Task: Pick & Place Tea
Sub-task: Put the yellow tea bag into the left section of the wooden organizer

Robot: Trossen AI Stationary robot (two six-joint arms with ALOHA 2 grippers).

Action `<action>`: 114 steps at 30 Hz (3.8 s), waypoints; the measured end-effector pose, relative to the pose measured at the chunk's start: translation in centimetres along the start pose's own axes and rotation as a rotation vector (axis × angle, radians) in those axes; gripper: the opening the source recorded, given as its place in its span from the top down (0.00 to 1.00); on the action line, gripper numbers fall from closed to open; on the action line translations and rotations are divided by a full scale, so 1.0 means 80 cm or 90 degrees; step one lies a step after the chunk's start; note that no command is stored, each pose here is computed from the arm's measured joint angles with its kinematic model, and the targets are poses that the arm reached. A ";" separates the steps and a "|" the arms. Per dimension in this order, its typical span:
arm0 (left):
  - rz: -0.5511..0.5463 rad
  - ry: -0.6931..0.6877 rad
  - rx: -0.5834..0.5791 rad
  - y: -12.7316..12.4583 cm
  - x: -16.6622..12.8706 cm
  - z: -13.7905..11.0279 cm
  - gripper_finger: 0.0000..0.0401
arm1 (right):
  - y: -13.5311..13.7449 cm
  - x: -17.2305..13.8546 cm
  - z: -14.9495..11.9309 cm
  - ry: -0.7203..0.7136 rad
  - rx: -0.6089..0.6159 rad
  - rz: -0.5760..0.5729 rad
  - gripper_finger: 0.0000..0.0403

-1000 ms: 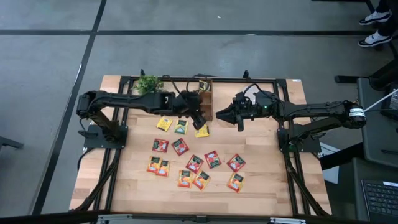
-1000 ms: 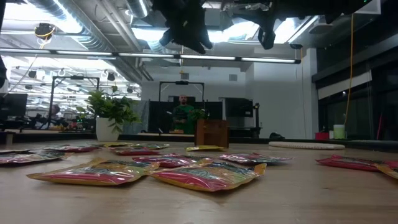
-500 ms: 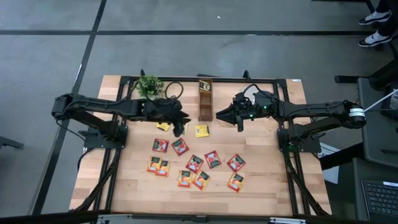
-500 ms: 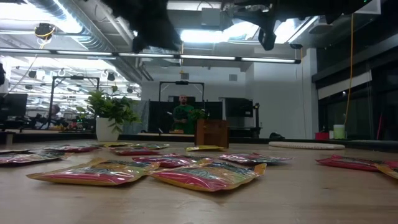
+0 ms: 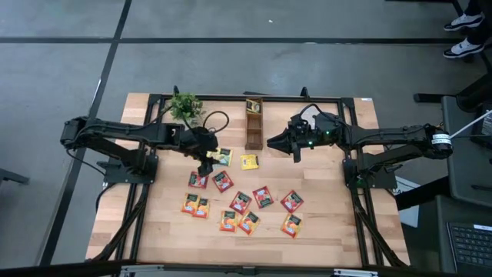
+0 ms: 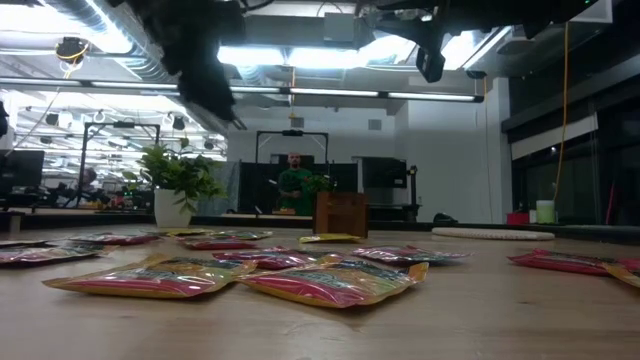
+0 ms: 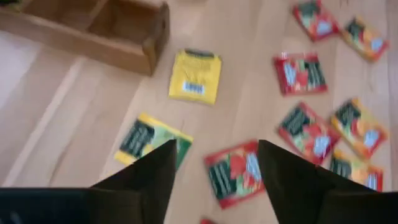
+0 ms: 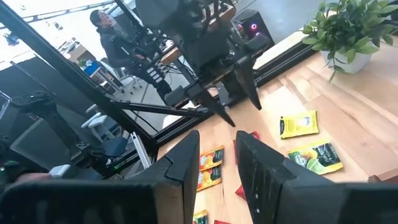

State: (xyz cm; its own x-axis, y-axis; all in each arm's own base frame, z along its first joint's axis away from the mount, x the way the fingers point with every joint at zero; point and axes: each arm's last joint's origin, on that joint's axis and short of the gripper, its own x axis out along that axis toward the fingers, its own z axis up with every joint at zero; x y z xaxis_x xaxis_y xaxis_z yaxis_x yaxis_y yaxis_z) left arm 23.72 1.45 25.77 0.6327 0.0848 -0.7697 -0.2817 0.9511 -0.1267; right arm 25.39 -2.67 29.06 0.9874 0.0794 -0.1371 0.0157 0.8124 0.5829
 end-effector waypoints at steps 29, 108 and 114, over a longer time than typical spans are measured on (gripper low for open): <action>0.112 0.059 -0.034 -0.003 -0.002 -0.019 0.44 | -0.011 -0.001 -0.013 0.048 0.046 -0.079 0.74; -0.003 0.105 0.118 0.053 0.199 0.043 0.99 | -0.038 0.016 -0.048 0.175 0.129 -0.174 0.74; -0.017 0.108 0.121 0.052 0.199 0.042 0.99 | -0.038 0.016 -0.048 0.175 0.129 -0.175 0.74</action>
State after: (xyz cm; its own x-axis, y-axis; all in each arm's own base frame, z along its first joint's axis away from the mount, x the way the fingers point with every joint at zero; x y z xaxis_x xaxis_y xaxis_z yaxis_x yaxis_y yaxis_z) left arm 35.04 7.77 15.14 0.5040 0.0231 -0.8634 -0.1153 0.9925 -0.0408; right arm 26.04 -2.85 24.05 0.8637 0.0493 -0.5015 0.3300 0.6969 0.6368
